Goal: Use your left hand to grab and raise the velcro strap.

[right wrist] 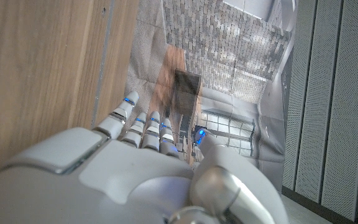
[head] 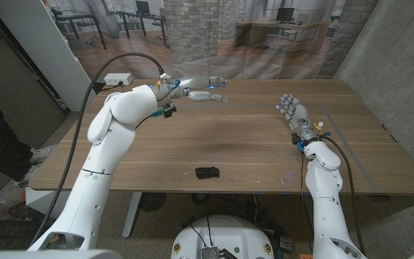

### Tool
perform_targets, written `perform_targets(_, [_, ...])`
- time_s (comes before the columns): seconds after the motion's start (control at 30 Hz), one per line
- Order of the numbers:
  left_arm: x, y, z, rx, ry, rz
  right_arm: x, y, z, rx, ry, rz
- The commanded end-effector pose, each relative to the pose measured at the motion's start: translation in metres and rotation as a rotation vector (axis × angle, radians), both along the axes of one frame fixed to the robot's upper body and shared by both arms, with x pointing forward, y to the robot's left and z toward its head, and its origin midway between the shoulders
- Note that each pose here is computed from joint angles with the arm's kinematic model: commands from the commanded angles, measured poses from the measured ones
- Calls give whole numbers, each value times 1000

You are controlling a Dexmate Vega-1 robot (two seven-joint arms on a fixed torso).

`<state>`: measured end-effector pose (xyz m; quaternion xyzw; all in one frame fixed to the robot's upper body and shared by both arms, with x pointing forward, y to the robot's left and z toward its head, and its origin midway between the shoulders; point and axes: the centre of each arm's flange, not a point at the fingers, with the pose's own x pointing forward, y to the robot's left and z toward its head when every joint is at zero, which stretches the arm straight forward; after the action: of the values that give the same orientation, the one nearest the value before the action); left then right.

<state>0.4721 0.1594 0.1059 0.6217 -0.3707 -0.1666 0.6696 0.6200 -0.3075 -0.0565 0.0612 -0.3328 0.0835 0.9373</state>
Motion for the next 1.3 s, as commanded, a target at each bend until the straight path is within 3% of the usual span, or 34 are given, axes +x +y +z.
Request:
perform_targets(0.03, [-4,-14,4,102,3,42,4,-3,1,1,1,5])
perform_targets(0.63, [-25,-41,21,281,-51,100,7,-8,-2,27,-5,6])
perform_targets(1.3, [-53,-67,33,455,-77,173,4,-11,-6,40,-14,0])
